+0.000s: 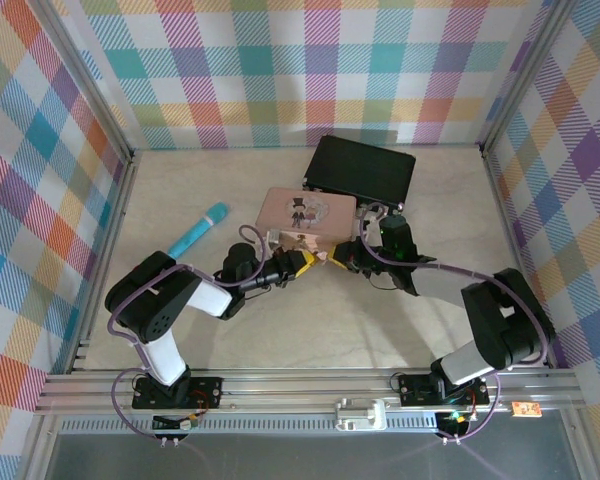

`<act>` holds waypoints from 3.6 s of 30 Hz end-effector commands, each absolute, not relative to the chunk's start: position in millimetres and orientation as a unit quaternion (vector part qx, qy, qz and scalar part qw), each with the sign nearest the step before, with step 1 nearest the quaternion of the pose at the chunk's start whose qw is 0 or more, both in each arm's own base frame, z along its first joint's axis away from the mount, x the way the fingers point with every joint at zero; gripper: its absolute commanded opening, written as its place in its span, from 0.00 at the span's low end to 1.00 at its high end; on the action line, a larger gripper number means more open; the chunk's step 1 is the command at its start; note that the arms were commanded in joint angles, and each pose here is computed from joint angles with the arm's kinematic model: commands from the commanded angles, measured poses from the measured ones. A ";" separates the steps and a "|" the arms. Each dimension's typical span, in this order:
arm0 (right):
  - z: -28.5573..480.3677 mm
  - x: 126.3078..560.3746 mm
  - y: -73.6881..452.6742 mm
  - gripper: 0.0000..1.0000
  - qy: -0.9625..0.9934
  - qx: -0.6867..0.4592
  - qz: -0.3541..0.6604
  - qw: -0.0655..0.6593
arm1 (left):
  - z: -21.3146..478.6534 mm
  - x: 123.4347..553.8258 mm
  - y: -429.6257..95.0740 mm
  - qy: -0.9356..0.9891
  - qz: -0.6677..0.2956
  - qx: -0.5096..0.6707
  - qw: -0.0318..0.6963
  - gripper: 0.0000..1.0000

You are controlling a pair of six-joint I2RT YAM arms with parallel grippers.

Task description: Unlock the padlock with the key

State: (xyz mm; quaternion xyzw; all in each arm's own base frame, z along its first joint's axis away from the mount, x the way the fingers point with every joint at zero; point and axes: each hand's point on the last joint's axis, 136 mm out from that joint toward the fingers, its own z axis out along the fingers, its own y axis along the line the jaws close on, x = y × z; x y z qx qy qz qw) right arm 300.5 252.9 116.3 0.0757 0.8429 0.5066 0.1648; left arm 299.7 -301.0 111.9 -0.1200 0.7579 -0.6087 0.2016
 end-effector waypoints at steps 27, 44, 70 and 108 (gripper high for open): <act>99.7 355.9 287.2 0.00 0.864 0.001 0.454 0.216 | 82.9 287.0 -248.9 0.769 -0.489 -0.216 0.352 0.00; 137.9 373.4 278.6 0.00 0.878 -0.063 0.388 0.271 | 89.1 334.7 -292.6 0.740 -0.542 -0.186 0.352 0.08; 194.0 311.2 263.0 0.00 0.842 0.014 0.435 0.319 | 187.7 283.3 -211.1 0.787 -0.419 -0.201 0.405 0.74; 223.2 329.9 289.7 0.00 0.733 0.180 0.581 0.304 | 232.6 338.4 -306.5 0.674 -0.596 -0.199 0.388 0.40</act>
